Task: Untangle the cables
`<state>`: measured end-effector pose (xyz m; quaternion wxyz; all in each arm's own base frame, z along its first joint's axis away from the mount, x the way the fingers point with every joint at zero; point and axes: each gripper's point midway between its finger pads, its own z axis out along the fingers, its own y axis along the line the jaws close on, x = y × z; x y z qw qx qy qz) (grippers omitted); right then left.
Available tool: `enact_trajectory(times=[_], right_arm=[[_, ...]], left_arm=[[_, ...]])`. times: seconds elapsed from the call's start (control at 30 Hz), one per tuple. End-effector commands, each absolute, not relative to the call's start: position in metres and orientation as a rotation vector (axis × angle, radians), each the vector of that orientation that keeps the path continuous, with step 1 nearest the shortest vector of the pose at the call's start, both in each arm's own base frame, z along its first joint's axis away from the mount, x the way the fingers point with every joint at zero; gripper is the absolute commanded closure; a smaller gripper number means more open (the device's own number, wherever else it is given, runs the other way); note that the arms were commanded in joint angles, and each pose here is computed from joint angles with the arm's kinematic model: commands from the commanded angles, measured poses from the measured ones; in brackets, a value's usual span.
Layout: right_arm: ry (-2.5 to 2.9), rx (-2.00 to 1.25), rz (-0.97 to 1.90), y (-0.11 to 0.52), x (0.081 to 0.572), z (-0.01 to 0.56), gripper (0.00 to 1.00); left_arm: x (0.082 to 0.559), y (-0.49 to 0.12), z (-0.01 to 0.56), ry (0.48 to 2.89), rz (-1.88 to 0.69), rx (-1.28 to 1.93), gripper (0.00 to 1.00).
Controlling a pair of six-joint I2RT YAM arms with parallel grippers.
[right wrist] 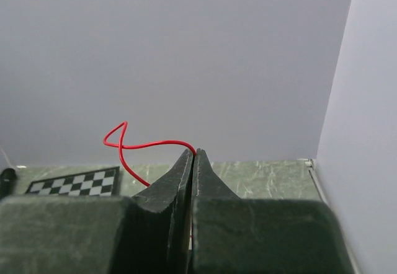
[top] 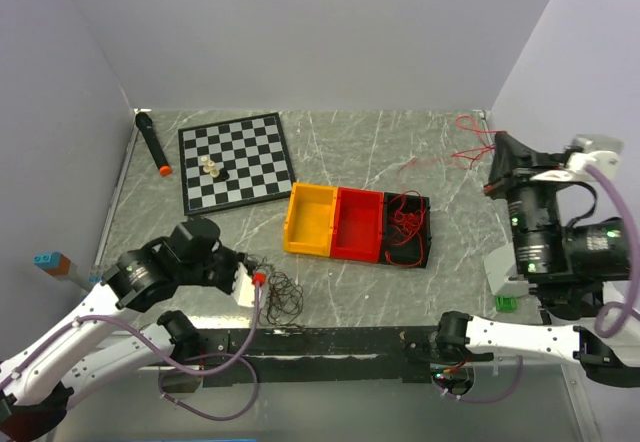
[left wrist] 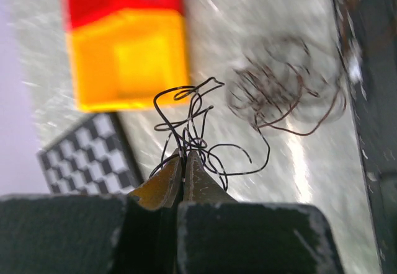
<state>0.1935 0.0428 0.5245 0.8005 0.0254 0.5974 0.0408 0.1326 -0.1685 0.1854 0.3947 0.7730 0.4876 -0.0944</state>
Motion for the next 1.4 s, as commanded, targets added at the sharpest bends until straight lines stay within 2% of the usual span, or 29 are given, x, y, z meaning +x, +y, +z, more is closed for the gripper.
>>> enact_trajectory(times=[0.0,0.23,0.47,0.83,1.23,1.37], right_arm=[[1.332,0.017,0.09,0.063,0.203,0.51,1.0],[1.431,-0.039,0.108,0.089,0.227,0.476,1.0],[1.489,-0.047,0.11,0.108,0.256,0.447,1.0],[1.593,0.037,0.06,0.093,0.283,0.389,1.0],[1.562,0.058,0.078,0.084,0.275,0.411,1.0],[1.589,0.067,0.047,0.078,0.273,0.4,1.0]], left_arm=[[0.133,-0.197,0.237,1.189,-0.377,1.771,0.99],[0.128,-0.211,0.277,1.175,-0.486,1.647,0.99],[0.126,-0.215,0.292,1.159,-0.512,1.628,0.99],[0.127,-0.214,0.302,1.124,-0.492,1.618,0.99],[0.126,-0.209,0.289,1.125,-0.467,1.648,0.99],[0.125,-0.209,0.292,1.118,-0.469,1.644,0.99]])
